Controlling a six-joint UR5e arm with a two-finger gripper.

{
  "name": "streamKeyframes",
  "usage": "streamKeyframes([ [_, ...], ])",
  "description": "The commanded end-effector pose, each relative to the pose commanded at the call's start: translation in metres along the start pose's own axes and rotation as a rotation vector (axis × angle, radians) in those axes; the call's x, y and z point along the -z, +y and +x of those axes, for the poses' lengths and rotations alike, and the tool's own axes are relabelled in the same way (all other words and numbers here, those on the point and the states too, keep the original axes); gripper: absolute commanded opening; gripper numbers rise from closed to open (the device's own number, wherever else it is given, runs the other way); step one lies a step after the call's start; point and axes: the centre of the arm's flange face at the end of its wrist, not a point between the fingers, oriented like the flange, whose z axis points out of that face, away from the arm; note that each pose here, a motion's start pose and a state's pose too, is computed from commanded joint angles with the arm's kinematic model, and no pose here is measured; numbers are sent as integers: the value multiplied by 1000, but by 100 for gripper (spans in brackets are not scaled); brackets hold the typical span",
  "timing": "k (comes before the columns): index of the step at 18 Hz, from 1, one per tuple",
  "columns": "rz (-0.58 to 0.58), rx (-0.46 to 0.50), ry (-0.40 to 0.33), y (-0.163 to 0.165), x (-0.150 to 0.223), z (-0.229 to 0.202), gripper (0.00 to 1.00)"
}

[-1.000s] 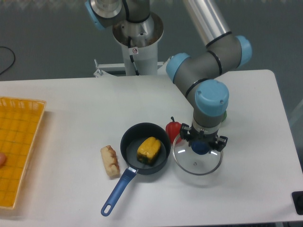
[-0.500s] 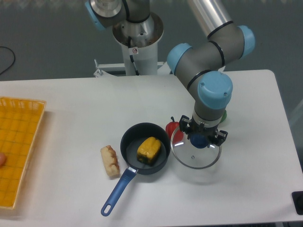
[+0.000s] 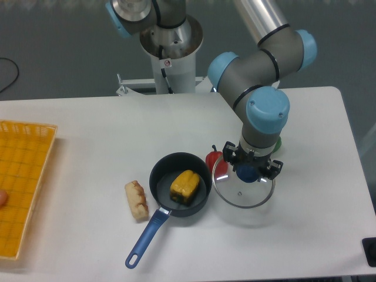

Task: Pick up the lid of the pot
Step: 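Lift the glass lid up off the table by its knob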

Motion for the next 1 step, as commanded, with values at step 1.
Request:
streamKeyframes([
  [1, -1, 0, 1, 0, -1, 0, 52],
])
